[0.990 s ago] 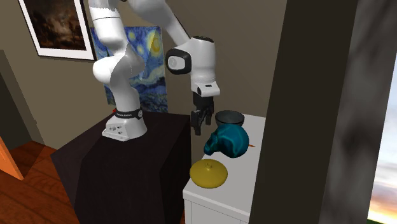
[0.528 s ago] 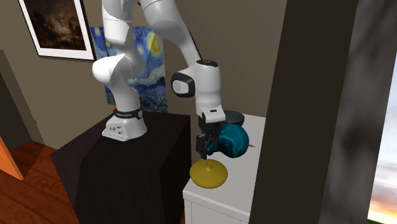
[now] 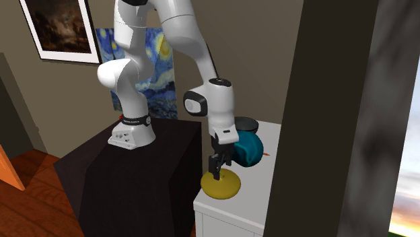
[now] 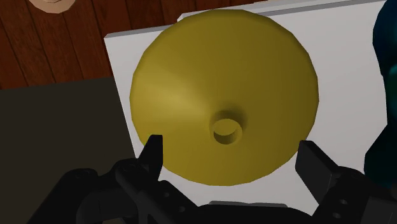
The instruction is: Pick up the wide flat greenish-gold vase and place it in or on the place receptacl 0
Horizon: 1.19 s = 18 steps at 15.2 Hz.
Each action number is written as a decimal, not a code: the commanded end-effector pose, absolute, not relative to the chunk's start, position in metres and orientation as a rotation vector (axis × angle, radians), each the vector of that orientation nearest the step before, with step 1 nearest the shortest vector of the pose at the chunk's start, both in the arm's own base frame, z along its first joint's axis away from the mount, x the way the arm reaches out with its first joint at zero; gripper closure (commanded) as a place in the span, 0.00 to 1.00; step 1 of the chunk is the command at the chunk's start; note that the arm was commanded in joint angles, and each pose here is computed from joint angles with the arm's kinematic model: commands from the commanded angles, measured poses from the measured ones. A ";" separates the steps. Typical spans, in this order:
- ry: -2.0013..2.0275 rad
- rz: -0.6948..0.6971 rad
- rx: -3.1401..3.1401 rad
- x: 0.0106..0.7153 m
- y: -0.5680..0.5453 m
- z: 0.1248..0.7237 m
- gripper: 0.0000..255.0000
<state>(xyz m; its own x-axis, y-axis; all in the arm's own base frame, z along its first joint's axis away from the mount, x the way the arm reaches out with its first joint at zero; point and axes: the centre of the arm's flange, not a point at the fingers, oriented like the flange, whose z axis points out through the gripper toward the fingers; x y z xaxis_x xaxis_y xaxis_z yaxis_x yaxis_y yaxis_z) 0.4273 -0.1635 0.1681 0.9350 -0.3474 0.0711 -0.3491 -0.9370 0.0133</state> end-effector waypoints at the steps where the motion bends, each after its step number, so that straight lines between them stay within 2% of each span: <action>1: -0.552 0.106 3.065 0.427 -0.164 0.164 0.00; 7: -0.552 0.106 3.065 0.427 -0.164 0.164 0.00; 8: -0.552 0.106 3.065 0.427 -0.164 0.164 1.00; 18: -0.552 0.106 3.065 0.427 -0.164 0.169 1.00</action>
<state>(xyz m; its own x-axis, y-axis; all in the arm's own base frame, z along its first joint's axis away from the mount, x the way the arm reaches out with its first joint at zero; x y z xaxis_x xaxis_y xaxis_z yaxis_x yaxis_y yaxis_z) 0.4272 -0.1641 0.1667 0.9350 -0.3473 0.0721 -0.3490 -0.9370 0.0132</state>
